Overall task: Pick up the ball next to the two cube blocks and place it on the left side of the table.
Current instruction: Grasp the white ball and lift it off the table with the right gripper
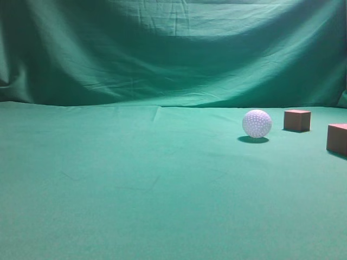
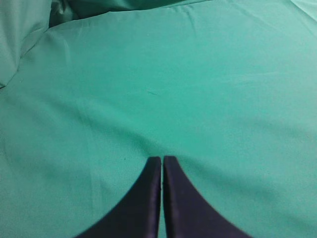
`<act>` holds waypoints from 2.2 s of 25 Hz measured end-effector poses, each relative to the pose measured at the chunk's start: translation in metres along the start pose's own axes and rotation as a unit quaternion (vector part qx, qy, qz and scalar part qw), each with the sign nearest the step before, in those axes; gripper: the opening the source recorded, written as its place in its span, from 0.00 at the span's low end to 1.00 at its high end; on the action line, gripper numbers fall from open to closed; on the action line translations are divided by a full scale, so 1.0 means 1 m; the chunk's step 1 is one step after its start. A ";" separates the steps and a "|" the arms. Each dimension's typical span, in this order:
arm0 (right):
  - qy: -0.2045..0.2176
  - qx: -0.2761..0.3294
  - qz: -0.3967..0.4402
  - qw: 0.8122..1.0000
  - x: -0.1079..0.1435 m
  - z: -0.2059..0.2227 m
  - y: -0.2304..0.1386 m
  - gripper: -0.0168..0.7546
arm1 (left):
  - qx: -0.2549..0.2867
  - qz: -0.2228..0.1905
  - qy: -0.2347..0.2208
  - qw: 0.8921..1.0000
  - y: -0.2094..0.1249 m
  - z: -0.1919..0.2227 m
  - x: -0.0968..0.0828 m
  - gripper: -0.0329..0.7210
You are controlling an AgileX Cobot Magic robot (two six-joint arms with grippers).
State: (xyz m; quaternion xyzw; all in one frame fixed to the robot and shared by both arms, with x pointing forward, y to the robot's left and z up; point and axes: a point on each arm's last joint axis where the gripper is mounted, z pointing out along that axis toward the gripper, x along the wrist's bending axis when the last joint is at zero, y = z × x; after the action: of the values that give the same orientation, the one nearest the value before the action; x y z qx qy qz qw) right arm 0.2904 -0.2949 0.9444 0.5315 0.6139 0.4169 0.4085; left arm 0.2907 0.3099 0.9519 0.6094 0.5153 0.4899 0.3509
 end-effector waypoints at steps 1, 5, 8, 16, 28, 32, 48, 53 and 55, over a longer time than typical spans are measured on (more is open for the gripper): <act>0.000 0.000 0.000 1.000 0.000 0.000 0.000 0.02 | 0.000 0.000 0.000 1.000 0.000 0.000 0.000 0.04; 0.000 0.000 0.001 1.000 0.000 0.000 0.000 0.02 | 0.000 0.000 0.000 1.000 0.000 0.000 0.000 0.04; 0.000 0.000 0.001 1.000 0.000 0.000 0.000 0.02 | 0.000 0.000 0.000 1.000 0.000 0.000 0.000 0.04; 0.000 0.000 0.001 1.000 0.000 0.000 0.000 0.02 | 0.000 0.000 0.000 1.000 0.000 0.000 0.000 0.04; -0.007 -0.108 -0.015 0.994 -0.001 -0.002 0.019 0.02 | 0.000 0.000 0.000 1.000 0.000 0.000 0.000 0.04; 0.002 -0.270 0.017 0.963 0.000 -0.013 0.047 0.02 | 0.000 0.000 0.000 1.000 0.000 0.000 0.000 0.04; -0.005 -0.002 0.065 0.998 -0.009 0.021 0.144 0.02 | 0.000 0.000 0.000 1.000 0.000 0.000 0.000 0.04; 0.002 0.166 0.100 0.981 -0.007 0.066 0.163 0.02 | 0.000 0.000 0.000 1.000 0.000 0.000 0.000 0.04; 0.016 0.207 0.113 0.972 -0.003 0.083 0.170 0.02 | 0.000 0.000 0.000 1.000 0.000 0.000 0.000 0.04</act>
State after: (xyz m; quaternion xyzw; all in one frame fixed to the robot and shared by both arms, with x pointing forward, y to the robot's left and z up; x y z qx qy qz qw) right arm 0.4222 -0.2768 1.0794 0.6632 0.6294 0.3330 0.2303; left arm 0.2907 0.3099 0.9519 0.6094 0.5153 0.4899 0.3509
